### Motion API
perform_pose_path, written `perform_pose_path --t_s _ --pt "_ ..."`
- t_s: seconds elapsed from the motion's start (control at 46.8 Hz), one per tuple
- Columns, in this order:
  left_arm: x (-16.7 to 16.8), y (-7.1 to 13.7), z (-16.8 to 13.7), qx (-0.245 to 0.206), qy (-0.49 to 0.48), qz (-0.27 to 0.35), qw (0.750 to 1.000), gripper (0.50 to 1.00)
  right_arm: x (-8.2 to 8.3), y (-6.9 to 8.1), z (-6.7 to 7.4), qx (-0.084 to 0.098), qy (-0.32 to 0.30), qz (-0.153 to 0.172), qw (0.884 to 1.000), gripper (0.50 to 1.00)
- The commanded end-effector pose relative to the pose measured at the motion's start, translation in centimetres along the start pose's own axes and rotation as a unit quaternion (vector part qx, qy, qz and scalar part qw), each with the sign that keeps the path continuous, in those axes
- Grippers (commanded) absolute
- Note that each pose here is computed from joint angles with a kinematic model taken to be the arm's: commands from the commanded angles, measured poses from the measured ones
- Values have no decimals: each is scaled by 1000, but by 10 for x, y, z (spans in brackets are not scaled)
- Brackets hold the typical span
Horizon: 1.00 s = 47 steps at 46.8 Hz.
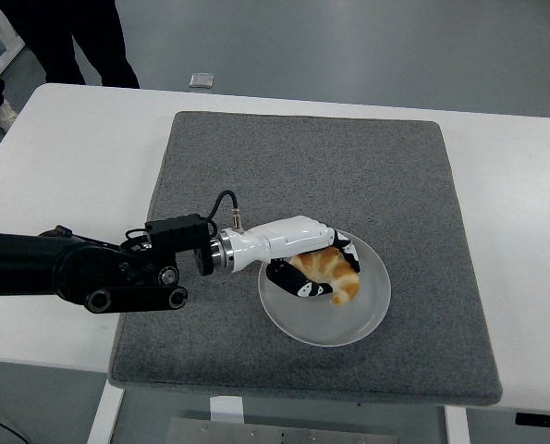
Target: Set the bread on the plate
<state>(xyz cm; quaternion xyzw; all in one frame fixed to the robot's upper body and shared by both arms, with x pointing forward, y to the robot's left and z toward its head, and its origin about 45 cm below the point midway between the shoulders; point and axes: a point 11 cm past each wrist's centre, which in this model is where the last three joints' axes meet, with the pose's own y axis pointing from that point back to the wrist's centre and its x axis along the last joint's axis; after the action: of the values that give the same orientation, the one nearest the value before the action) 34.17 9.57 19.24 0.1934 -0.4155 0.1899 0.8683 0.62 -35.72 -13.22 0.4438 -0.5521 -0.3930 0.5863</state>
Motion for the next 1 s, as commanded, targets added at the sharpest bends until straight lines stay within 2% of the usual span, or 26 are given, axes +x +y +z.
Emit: perform_pose_path --t_s 0.0,0.107,0.256,0.299,0.534,0.62,0.726,0.983 --pt "0 -1 2 -3 6 4 1000 776 0 0 0 0 0 0 1000 952" --pt "1 -1 1 -2 6 6 1000 846 0 0 0 0 0 1 1000 952" --pt "1 -1 1 -2 7 6 1000 898 0 0 0 0 0 1 1000 952" --pt "1 -1 1 -2 7 6 1000 926 0 0 0 0 0 1 1000 954" --pt "3 -2 2 -2 10 9 1000 936 0 0 0 0 0 0 1000 952" --pt "18 -7 6 -5 23 28 999 943 0 0 0 0 0 1 1000 952" --pt "46 -12 9 -4 53 63 997 983 0 0 0 0 0 0 1000 952" --pt "117 -10 2 -4 193 127 973 988 0 0 0 0 0 1 1000 952"
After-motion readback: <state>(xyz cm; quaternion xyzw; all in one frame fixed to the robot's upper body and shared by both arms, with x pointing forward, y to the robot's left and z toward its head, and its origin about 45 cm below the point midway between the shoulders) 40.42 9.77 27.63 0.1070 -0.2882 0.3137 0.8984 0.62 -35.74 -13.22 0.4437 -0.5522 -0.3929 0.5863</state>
